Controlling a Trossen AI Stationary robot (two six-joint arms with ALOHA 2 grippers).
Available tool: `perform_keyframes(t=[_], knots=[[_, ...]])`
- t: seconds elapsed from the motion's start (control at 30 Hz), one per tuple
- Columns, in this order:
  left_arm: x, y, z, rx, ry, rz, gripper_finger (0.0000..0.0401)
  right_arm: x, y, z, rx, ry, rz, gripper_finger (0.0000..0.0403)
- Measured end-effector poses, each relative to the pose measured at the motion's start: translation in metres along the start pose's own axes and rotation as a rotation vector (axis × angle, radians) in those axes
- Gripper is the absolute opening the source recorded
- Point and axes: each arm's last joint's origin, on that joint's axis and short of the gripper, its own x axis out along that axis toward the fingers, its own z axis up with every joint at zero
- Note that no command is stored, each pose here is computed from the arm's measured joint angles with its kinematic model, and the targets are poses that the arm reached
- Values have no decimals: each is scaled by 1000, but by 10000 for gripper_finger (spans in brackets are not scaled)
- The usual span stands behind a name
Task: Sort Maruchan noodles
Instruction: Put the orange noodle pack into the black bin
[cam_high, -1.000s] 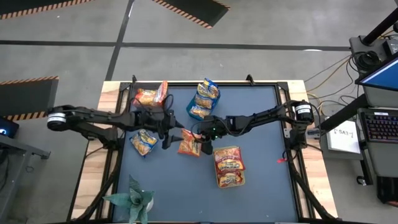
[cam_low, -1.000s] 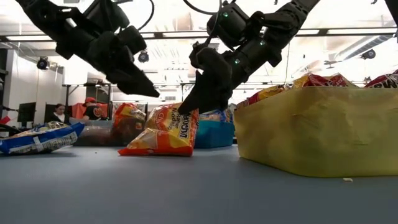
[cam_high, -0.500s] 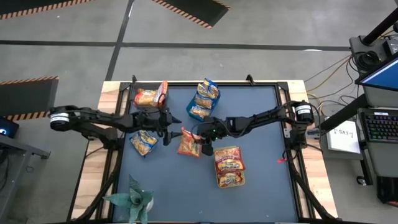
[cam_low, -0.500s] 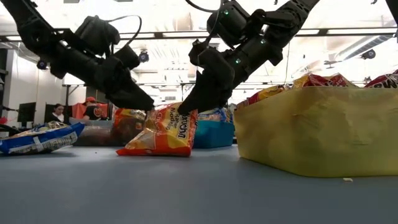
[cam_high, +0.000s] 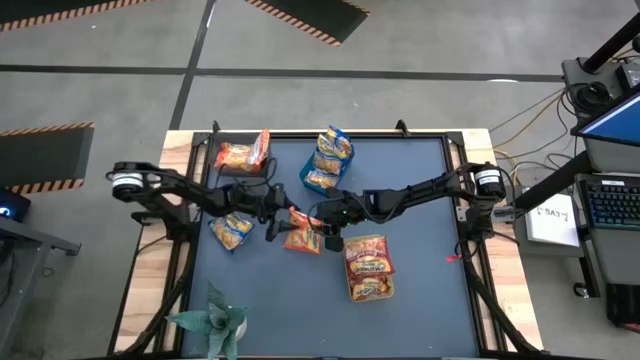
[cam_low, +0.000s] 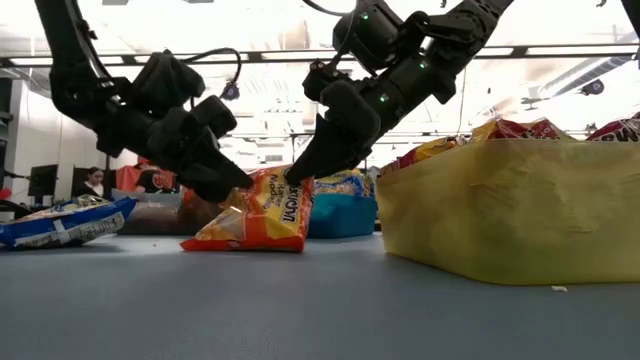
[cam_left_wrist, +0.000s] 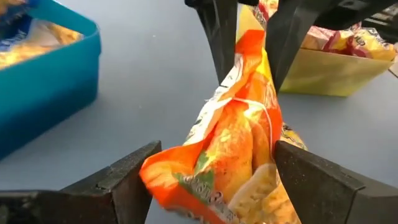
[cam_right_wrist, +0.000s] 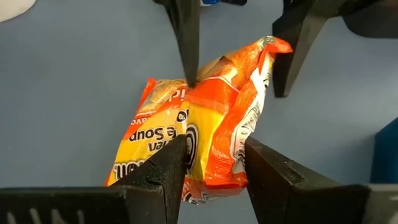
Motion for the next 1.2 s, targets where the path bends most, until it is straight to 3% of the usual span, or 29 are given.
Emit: perform_keyframes(t=[0.2, 0.5, 0.63, 0.9, 1.2], knots=[[10, 3, -1, -25, 1, -34, 264, 0, 0, 0, -2, 0, -4, 137], [11, 2, 2, -47, -5, -56, 114, -4, -1, 4, 3, -14, -8, 137], [10, 1, 3, -53, -13, -56, 69, -14, -2, 11, 15, -35, -23, 147], [5, -1, 14, -82, -57, -58, 48, -42, -4, 27, -9, -72, -33, 213], [-18, -12, 66, -78, -129, -65, 48, -93, -22, 35, -14, -82, -88, 235]])
